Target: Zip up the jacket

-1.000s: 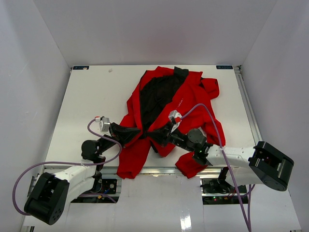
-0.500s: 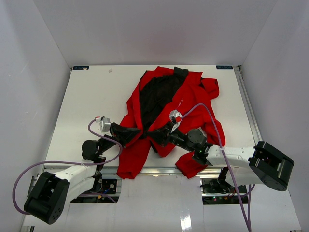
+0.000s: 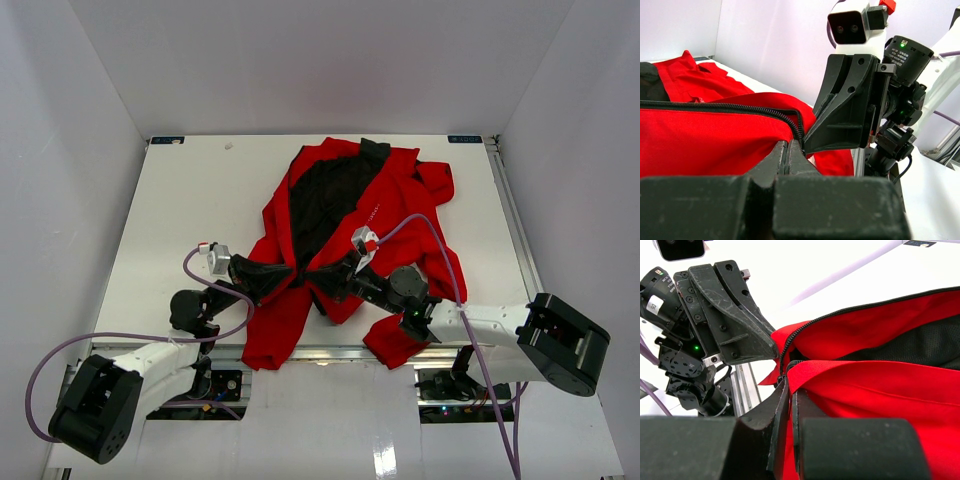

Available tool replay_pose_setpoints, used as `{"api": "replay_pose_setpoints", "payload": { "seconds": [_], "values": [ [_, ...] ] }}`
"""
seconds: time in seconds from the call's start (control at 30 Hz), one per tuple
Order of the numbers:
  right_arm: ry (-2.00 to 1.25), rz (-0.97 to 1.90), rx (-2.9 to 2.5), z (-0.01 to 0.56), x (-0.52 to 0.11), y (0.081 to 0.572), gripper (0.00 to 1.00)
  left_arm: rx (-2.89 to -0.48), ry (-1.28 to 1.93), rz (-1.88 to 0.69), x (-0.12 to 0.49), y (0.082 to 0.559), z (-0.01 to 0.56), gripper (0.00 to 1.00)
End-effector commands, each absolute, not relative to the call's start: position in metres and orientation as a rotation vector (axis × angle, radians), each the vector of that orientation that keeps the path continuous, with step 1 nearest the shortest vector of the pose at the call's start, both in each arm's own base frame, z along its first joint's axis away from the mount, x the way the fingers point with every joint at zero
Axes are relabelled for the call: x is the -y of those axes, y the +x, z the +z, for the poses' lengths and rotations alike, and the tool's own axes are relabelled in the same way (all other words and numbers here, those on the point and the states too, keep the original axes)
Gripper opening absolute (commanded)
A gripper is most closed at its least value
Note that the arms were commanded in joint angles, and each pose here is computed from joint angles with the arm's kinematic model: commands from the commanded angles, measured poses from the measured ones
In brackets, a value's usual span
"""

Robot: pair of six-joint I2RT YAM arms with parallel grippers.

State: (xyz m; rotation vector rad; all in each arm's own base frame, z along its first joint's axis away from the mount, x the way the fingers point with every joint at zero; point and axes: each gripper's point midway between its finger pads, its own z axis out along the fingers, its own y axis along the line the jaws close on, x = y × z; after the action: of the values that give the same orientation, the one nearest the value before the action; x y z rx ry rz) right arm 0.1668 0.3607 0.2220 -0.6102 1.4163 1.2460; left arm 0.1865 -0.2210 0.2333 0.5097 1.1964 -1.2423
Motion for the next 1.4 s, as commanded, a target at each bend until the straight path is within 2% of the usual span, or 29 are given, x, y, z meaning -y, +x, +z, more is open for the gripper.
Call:
{"api": "replay_pose_setpoints", "payload": {
  "seconds": [0.0, 0.47, 1.37],
  "values": [
    [-0.538, 1.281, -1.262, 0.271, -0.357, 0.168, 0.08, -1.098, 0.548, -1.227, 0.212, 0.161, 0.226, 0.00],
    [-0.558, 1.305, -1.259, 0.271, -0.358, 0.163, 0.08, -1.104, 0.522, -1.199, 0.211, 0.167, 0.226, 0.00],
    [-0.537, 1.227, -1.283, 0.287, -0.358, 0.177, 0.08, -1.101, 0.661, -1.247, 0.223, 0.150, 0.218, 0.00]
  ]
}}
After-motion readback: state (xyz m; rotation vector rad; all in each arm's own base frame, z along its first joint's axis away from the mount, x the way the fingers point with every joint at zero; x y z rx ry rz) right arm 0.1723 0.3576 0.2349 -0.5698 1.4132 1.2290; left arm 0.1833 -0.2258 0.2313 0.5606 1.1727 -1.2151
